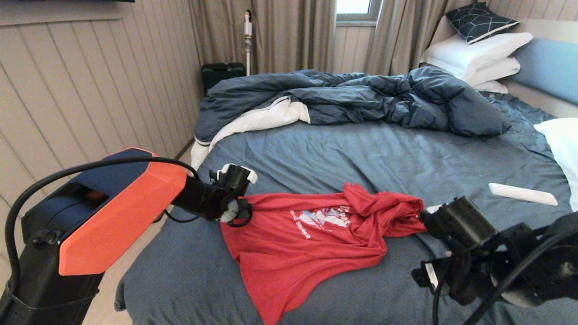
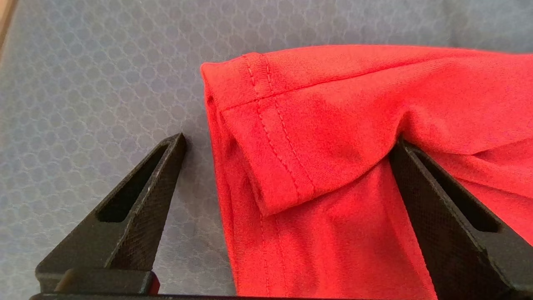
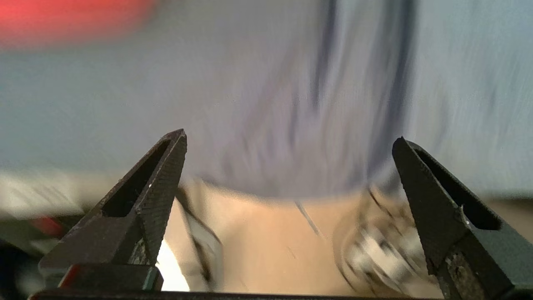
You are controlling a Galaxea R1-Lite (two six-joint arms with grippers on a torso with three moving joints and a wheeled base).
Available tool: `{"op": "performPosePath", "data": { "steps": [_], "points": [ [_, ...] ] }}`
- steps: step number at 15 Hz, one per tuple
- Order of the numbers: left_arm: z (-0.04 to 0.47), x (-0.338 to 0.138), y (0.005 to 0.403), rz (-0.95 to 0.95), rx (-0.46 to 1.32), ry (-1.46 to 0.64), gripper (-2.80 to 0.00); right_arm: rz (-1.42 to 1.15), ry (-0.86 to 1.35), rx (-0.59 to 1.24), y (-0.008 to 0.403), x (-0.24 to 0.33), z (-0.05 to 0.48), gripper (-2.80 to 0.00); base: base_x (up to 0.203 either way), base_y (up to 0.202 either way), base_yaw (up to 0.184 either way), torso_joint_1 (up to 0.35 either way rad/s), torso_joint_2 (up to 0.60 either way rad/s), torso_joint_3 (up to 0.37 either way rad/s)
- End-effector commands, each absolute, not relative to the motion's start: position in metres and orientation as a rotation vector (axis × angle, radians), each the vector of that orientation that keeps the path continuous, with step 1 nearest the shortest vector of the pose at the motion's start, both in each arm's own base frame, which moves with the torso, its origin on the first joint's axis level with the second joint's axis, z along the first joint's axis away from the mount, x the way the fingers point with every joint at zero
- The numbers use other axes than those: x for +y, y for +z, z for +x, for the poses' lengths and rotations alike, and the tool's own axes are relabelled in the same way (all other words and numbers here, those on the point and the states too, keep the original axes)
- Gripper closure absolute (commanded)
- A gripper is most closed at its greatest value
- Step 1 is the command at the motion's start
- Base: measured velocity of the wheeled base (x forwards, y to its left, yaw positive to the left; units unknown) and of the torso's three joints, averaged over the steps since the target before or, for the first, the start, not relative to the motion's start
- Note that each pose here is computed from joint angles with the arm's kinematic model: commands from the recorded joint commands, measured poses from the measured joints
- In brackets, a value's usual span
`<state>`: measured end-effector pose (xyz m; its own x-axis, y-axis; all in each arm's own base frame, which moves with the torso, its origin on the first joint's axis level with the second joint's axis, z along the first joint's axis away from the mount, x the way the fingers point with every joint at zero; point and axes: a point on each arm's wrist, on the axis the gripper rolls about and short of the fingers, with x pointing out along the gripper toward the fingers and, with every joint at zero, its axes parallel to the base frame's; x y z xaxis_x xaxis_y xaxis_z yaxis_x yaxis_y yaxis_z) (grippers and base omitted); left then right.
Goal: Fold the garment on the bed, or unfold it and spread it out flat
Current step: Unford the red T-shirt
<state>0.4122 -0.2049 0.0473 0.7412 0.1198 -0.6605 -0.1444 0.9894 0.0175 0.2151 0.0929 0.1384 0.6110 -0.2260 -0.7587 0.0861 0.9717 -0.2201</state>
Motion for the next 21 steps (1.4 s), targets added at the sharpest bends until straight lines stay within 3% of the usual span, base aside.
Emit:
{"op": "performPosePath", "data": {
  "steps": [1,6,7,12,21],
  "points": [
    [0.411,-0.204,0.052,-0.043,0.711,0.147,-2.8,-0.142,-0.179,0.857,0.149,0.1,0.232,-2.8,0.0,0.0,0.0,0.0,0.0,0.0],
    [0.412,-0.205,0.052,-0.046,0.709,0.147,-2.8,-0.132,-0.176,0.844,0.136,0.134,0.303,-2.8,0.0,0.0,0.0,0.0,0.0,0.0],
    [0.412,-0.205,0.053,-0.045,0.708,0.147,-2.8,-0.123,-0.17,0.824,0.139,0.139,0.313,0.0,0.0,0.0,0.0,0.0,0.0,0.0],
    [0.413,-0.205,0.06,-0.054,0.693,0.14,-2.8,-0.029,-0.008,0.75,0.184,0.159,0.331,0.0,0.0,0.0,0.0,0.0,0.0,0.0],
    [0.458,-0.174,0.065,-0.111,0.673,0.201,-2.8,-0.054,-0.088,0.795,0.143,0.137,0.428,0.0,0.0,0.0,0.0,0.0,0.0,0.0]
  ]
}}
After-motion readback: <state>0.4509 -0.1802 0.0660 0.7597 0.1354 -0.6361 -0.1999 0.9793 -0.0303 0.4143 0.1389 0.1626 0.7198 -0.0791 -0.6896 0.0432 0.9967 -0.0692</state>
